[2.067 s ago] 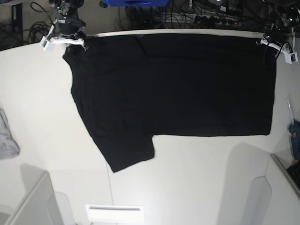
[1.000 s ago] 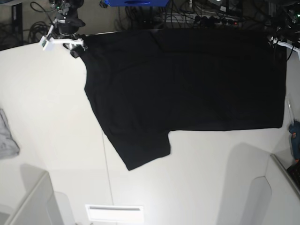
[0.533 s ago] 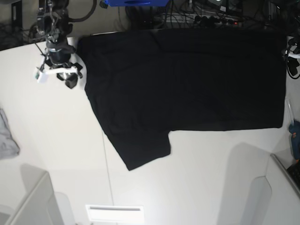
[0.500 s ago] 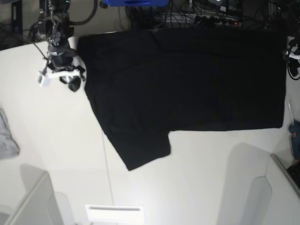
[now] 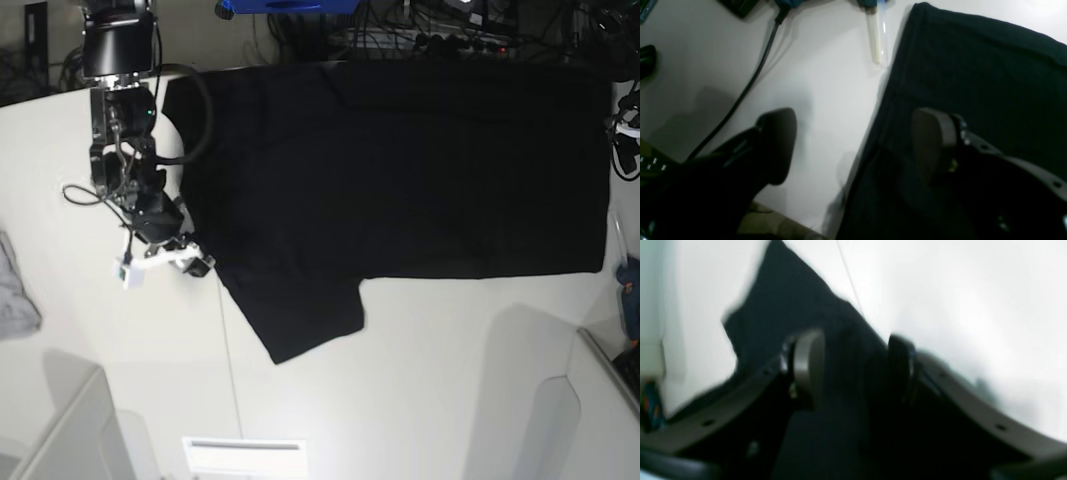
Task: Fold the T-shirt properly
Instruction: 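Release the shirt and move the right gripper to the sleeve side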
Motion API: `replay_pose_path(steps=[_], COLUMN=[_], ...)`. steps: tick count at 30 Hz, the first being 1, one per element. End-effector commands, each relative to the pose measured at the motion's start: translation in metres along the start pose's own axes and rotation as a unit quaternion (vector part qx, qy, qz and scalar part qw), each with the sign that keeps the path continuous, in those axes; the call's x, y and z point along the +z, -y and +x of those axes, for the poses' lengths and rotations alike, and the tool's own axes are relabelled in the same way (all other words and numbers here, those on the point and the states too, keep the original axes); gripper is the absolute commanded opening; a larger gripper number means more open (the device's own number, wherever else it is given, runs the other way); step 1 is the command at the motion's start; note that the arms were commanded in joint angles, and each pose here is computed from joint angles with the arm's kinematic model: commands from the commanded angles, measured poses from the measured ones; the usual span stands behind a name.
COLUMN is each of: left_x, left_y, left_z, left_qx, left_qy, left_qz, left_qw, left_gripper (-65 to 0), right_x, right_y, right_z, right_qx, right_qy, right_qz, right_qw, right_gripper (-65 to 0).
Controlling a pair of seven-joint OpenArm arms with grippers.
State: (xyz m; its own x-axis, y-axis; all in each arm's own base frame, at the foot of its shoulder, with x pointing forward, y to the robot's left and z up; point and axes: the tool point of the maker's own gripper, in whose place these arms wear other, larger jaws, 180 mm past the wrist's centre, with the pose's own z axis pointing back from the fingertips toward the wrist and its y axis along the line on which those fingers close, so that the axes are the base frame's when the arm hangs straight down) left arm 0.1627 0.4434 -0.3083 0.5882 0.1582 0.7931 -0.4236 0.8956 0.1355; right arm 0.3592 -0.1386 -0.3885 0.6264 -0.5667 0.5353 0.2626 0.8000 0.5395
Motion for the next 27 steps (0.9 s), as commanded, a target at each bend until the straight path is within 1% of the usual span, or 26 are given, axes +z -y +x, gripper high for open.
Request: replay_pose_path(steps=[1,4,7,11,13,18,21,23,27], left_x=[0.001,-0.003,-0.006,-0.006,-0.005,-0.005,-0.005,-0.005,-0.005], left_y=[-0.007,-0.013,-0.019,-0.021,-0.021,-0.022,-0.023,-0.023,-0.023], left_z=[0.008,0.003,-0.005,-0.008,-0.008,-0.009,-0.009,-0.008,-0.008], left_qx=[-0.001,0.002,0.009,0.010,0.009,0.010,0.010,0.009,0.009], left_qy=[0.013,0.003,-0.009,-0.014,-0.014,-0.015,-0.014,-0.014,-0.014], left_qz=[0.006,0.007,0.011,0.013,0.013,0.014,0.015,0.015,0.015], left_qw=[1.000,1.000,1.000,1.000,1.000,1.000,1.000,1.000,1.000], left_gripper=[-13.5,-13.5,-13.5,-13.5,-13.5,-13.5,-13.5,-13.5,-13.5], right_x=[-0.003,-0.017,-0.029,-0.049,-0.058,-0.072,-0.079,-0.084,-0.087], right_y=[-0.013,-0.020,-0.029,-0.040,-0.041,-0.040,-0.032,-0.038,-0.052], right_z=[0.018,0.026,0.036,0.044,0.047,0.055,0.056,0.045,0.030], right_qx=[0.010,0.029,0.048,0.081,0.090,0.103,0.118,0.134,0.181], right_qy=[0.012,-0.003,-0.010,-0.027,-0.037,-0.053,-0.063,-0.076,-0.089], right_qz=[0.014,0.012,0.010,0.019,0.022,0.032,0.021,0.031,0.051], right_qw=[0.9998,0.9995,0.9987,0.9962,0.9950,0.9928,0.9908,0.9875,0.9780], right_gripper=[-29.7,-23.6,-21.6,-21.6,-22.1,-22.2,-22.2,-22.2,-22.4])
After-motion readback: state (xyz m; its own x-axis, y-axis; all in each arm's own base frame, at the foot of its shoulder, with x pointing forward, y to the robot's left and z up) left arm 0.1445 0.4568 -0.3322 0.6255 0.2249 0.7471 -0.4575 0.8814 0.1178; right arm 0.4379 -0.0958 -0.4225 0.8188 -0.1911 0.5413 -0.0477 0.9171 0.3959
